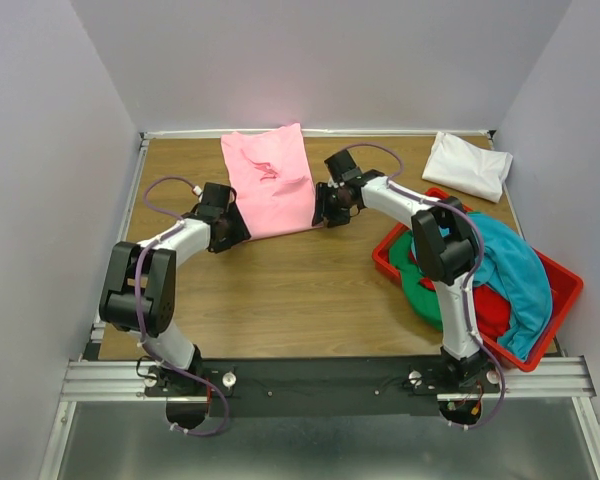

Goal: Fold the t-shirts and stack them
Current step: Fold the tshirt

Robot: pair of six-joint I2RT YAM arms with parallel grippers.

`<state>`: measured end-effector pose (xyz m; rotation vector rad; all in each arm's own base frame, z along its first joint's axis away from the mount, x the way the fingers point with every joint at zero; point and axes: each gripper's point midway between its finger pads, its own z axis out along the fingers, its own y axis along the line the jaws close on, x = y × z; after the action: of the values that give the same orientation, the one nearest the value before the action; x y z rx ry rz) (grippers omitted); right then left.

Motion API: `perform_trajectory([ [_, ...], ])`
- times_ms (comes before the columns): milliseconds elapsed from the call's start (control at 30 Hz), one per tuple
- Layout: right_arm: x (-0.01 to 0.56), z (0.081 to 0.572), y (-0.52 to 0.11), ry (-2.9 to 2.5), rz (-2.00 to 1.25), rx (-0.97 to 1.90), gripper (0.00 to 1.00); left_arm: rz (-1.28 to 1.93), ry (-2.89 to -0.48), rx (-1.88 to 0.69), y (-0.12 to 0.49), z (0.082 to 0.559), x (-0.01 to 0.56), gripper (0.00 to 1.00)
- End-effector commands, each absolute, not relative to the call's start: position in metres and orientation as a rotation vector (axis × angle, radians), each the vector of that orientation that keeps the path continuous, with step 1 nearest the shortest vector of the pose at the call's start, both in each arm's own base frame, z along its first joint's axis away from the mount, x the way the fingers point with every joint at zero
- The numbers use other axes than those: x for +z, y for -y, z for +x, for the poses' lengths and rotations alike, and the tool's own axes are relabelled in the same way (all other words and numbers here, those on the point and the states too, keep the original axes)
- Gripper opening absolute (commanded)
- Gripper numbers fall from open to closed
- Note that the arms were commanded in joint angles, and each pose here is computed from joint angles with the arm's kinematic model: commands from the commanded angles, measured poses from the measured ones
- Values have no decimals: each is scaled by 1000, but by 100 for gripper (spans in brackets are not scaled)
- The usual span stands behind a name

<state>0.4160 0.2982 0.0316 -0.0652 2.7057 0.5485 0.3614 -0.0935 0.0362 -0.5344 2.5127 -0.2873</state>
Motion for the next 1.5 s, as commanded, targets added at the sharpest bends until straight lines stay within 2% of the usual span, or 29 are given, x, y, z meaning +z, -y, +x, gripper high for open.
perform_trajectory([
  [0, 26, 418, -307, -2708, -86, 572, 56, -528, -2503, -321, 101, 369, 35, 63],
  [267, 22, 416, -308, -2718, -89, 579, 46, -528, -2521, -314, 102, 369, 27, 54],
  [367, 22, 415, -308, -2719, -92, 585, 43, -528, -2529, -310, 102, 369, 23, 47],
  [433, 22, 415, -308, -2720, -101, 584, 40, -522, -2533, -308, 102, 369, 21, 38],
  [500, 22, 414, -308, -2722, -109, 589, 33, -505, -2543, -339, 107, 368, 19, 35],
  [600, 23, 413, -308, -2720, -115, 593, 15, -484, -2540, -347, 109, 370, 19, 19],
  [633, 23, 413, -308, -2720, -114, 591, 8, -474, -2529, -356, 111, 373, 21, 9],
  [700, 26, 414, -308, -2713, -121, 593, 3, -452, -2519, -372, 114, 375, 23, 1],
  [1067, 87, 401, -298, -2619, -119, 625, 2, -346, -2373, -422, 116, 377, 92, 0],
  [1267, 110, 365, -281, -2641, -108, 641, 2, -294, -2331, -500, 126, 348, 130, 0],
  [1467, 143, 323, -263, -2634, -104, 623, 1, -265, -2355, -562, 136, 303, 144, 0],
])
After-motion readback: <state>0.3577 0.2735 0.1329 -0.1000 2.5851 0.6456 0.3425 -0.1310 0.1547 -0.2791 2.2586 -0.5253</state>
